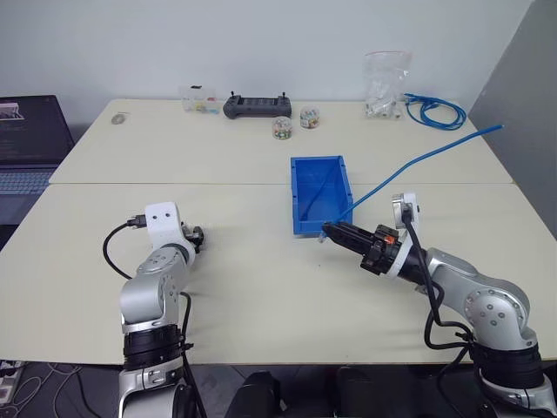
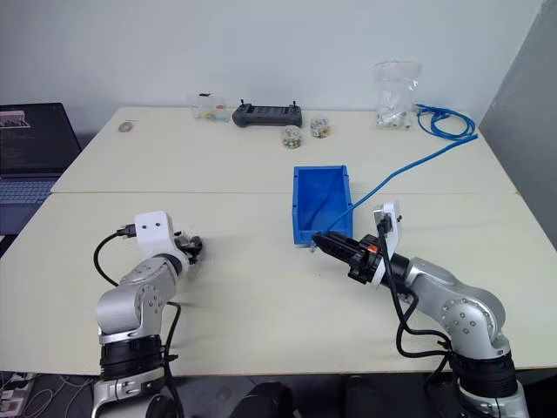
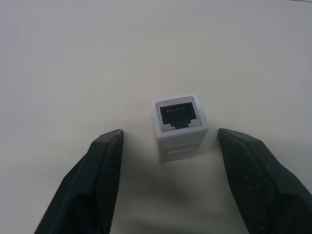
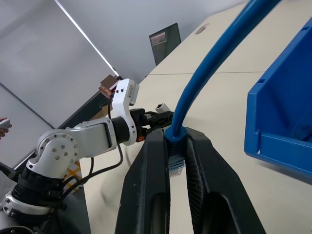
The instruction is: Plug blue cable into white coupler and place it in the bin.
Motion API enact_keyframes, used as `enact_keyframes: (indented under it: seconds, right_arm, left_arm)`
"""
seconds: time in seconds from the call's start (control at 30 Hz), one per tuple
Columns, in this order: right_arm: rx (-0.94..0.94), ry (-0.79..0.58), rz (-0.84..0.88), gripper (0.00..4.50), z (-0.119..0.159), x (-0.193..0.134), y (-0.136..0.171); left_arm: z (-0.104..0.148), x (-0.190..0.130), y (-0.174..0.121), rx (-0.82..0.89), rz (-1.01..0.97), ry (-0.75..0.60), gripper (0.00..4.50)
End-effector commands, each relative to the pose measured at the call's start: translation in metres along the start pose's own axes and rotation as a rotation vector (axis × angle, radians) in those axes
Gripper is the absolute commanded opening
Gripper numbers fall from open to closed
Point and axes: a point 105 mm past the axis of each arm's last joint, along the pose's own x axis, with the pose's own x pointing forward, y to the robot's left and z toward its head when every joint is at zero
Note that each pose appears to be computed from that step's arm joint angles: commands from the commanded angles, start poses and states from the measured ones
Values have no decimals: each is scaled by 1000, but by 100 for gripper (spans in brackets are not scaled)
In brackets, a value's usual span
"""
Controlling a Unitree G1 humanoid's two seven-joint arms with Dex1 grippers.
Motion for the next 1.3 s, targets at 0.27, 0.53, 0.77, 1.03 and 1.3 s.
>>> enact_keyframes:
  seconds: [0.27, 0.53, 0.77, 1.03, 1.3]
  right_arm:
    - [-19, -36, 21, 16, 7, -3, 9]
    - [-52, -34, -1, 16, 8, -7, 7]
    - [-191, 45, 10, 16, -4, -22, 15]
    - [-301, 80, -8, 16, -16, -27, 11]
    - [-376, 75, 0, 16, -20, -26, 14]
  left_arm:
    - [9, 2, 10, 43, 34, -38, 79]
    - [-6, -17, -16, 253, -276, -42, 78]
    - [-30, -57, -61, 580, -845, -5, 78]
    - [-42, -81, -105, 919, -1291, -39, 78]
    - [-51, -90, -142, 1102, -1530, -104, 78]
